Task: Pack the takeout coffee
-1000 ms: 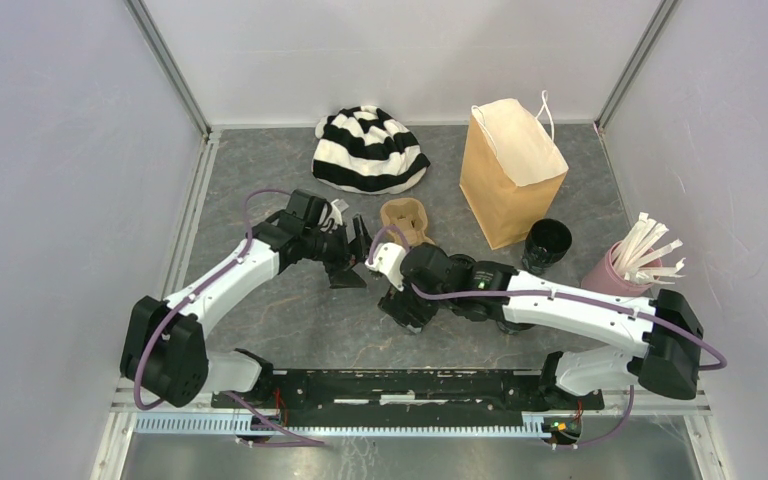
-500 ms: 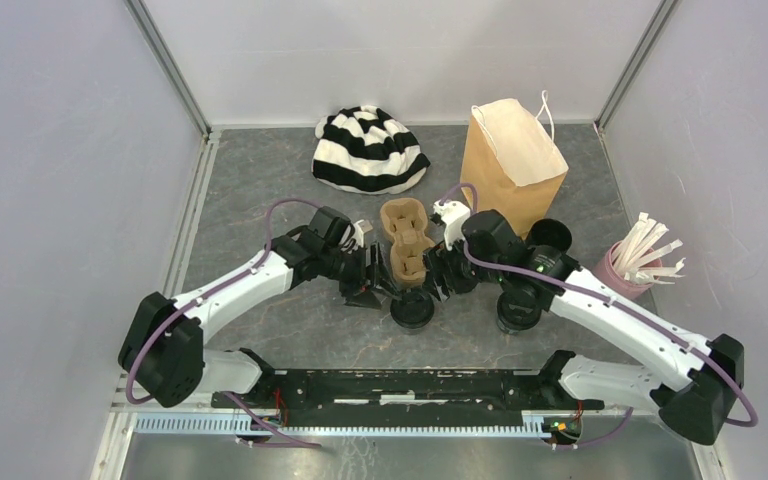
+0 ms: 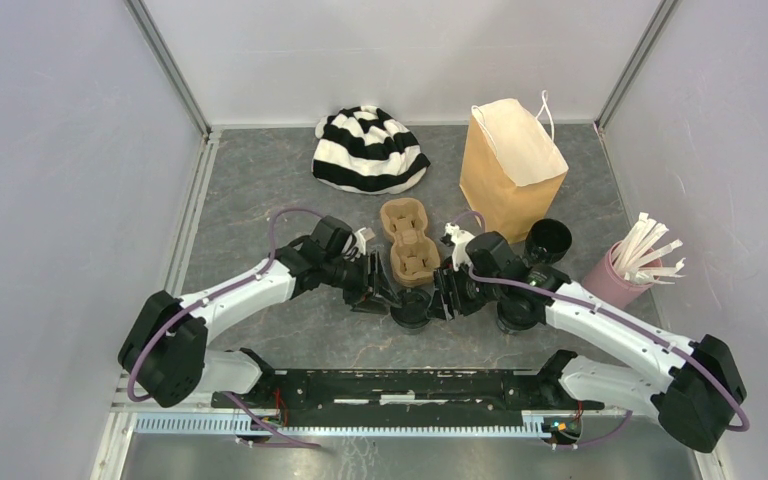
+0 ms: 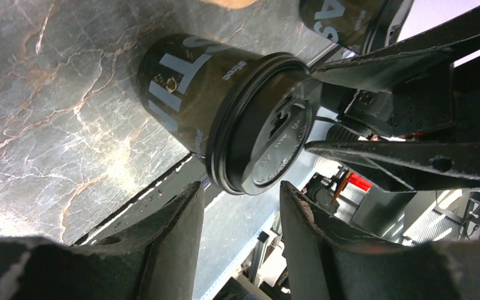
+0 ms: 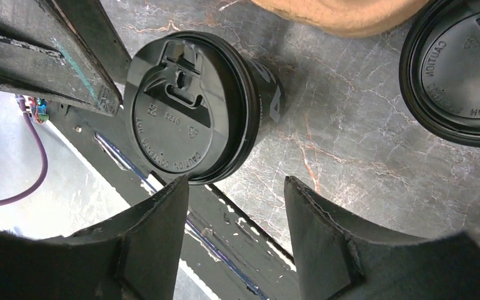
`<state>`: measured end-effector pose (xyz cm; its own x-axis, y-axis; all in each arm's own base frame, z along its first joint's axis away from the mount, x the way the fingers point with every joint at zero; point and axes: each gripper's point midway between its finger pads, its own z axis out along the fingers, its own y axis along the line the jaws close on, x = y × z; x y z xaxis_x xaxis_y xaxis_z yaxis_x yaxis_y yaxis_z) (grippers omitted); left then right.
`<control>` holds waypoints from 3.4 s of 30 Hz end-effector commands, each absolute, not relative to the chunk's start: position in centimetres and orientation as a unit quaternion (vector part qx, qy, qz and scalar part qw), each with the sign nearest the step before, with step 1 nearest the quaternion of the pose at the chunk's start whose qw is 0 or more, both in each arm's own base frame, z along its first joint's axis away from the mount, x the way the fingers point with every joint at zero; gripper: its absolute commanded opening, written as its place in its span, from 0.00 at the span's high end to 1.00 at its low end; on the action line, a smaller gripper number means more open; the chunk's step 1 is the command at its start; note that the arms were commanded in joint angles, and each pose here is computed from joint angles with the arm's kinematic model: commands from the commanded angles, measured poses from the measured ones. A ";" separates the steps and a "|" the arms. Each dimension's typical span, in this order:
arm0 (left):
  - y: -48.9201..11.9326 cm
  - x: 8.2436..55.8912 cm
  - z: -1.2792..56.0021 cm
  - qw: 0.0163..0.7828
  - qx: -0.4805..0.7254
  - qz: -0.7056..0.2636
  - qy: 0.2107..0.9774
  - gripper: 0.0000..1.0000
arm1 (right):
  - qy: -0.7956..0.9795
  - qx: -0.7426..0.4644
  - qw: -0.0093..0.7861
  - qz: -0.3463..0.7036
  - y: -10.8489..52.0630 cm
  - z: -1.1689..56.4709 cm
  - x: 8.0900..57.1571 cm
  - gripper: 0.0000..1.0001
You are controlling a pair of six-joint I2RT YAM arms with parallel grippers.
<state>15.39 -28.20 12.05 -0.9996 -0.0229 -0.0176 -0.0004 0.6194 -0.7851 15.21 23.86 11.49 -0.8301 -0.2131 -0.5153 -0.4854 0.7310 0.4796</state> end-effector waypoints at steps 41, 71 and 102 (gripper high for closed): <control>-26.9 15.0 8.2 0.027 -0.026 -0.370 0.928 0.68 | 0.859 -0.180 0.259 0.403 26.6 14.9 17.1 0.36; -28.2 19.0 14.0 0.100 0.019 -0.371 0.923 0.26 | 0.863 -0.262 0.229 0.366 26.3 10.9 17.6 0.35; -28.6 20.3 14.6 0.127 0.064 -0.346 0.927 0.23 | 0.864 -0.142 0.234 0.423 26.2 13.3 16.3 0.40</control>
<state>20.46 -29.74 12.14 -0.9812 0.0133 -0.1927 0.1389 0.7419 -0.6559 15.47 25.76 11.02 -0.8831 -0.0543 -0.4660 -0.3963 0.6180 0.6790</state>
